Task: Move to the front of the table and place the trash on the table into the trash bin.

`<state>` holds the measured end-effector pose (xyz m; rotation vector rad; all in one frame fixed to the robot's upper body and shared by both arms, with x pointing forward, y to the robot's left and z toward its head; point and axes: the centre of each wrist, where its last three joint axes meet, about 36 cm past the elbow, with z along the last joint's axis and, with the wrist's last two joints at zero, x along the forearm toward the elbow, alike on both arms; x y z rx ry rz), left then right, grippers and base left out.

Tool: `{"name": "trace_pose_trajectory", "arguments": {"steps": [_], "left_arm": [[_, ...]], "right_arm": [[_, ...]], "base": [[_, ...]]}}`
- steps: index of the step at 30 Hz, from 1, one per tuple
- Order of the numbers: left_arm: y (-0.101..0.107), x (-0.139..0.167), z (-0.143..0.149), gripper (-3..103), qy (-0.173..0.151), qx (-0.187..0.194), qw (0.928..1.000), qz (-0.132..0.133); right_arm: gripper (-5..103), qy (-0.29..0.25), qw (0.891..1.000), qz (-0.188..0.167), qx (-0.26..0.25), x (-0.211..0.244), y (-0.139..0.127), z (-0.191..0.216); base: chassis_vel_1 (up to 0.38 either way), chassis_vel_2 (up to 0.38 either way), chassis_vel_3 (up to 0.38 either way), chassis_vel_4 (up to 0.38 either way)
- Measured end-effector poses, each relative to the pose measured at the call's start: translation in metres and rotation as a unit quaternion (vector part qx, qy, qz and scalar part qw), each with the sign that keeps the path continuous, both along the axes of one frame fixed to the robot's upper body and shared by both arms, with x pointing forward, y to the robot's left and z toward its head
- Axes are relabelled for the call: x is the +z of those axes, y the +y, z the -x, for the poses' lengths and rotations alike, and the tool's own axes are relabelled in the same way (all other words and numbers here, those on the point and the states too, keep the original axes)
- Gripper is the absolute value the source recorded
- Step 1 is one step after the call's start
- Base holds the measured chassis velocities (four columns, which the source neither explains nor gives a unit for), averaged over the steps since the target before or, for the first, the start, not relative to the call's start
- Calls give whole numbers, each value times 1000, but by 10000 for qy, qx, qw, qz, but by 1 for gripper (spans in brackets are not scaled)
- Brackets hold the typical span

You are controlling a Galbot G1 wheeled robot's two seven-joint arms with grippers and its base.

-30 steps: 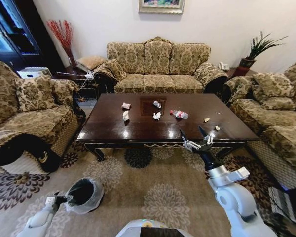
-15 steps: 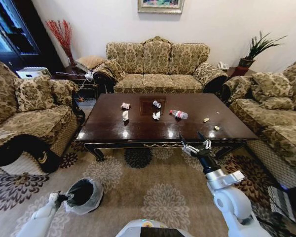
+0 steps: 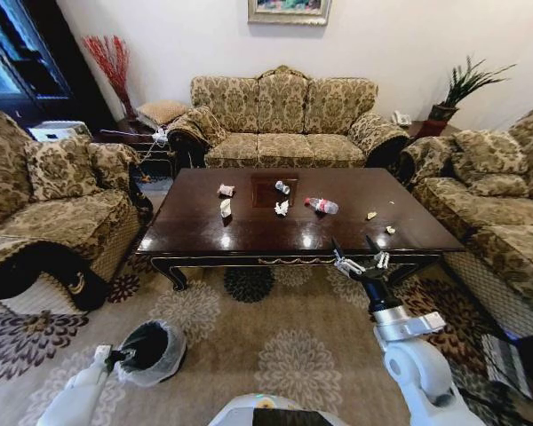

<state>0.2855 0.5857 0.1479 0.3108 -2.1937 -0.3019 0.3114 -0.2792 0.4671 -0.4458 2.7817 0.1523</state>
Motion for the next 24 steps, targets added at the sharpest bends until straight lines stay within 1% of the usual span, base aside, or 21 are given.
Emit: {"name": "trace_pose_trajectory", "arguments": {"steps": [9, 12, 13, 15, 16, 17, 19, 20, 21, 22, 24], "left_arm": [[-3, -4, 2, 99, 25, 65, 10000, 62], [-5, -4, -2, 99, 23, 106, 9999, 121], [-5, -4, -2, 99, 23, 106, 9999, 121], [-7, -5, -7, 99, 53, 104, 9995, 296], [-7, -5, -7, 99, 53, 104, 9995, 296], [-8, -6, -9, 100, 59, 63, 9990, 431], [-10, -5, -11, 92, 174, -85, 9977, 646], [-10, -5, -11, 92, 174, -85, 9977, 646], [-10, -5, -10, 92, 247, -172, 9970, 711], [-9, -6, -10, 84, 310, -218, 9964, 764], [-9, -7, -9, 84, 340, -217, 9961, 785]], "right_arm": [[100, -33, 10000, -24, 10, 3, 1, 2], [100, -59, 9997, -181, -118, 2, 2, 2], [100, -59, 9997, -181, -118, 2, 2, 2], [100, -79, 9997, -196, -154, 3, 1, 4], [100, -79, 9997, -196, -154, 3, 1, 4], [100, -80, 9996, -191, -174, 4, 1, 5], [100, -40, 9994, -221, -281, 4, 0, 6], [100, -40, 9994, -221, -281, 4, 0, 6], [100, -9, 9991, -251, -356, 4, 0, 6], [100, 28, 9986, -276, -441, 4, 0, 5], [100, 53, 9985, -281, -473, 3, 0, 5]], "base": [[21, 31, -26, -25], [113, 105, -111, -117], [119, 117, -122, -129], [116, 116, -131, -94], [118, 115, -131, -77], [83, 81, -96, -77], [63, 59, -42, -30], [42, 59, -22, -25], [0, 0, 0, 0], [0, 0, 0, 0], [0, 0, 0, 0]]}}
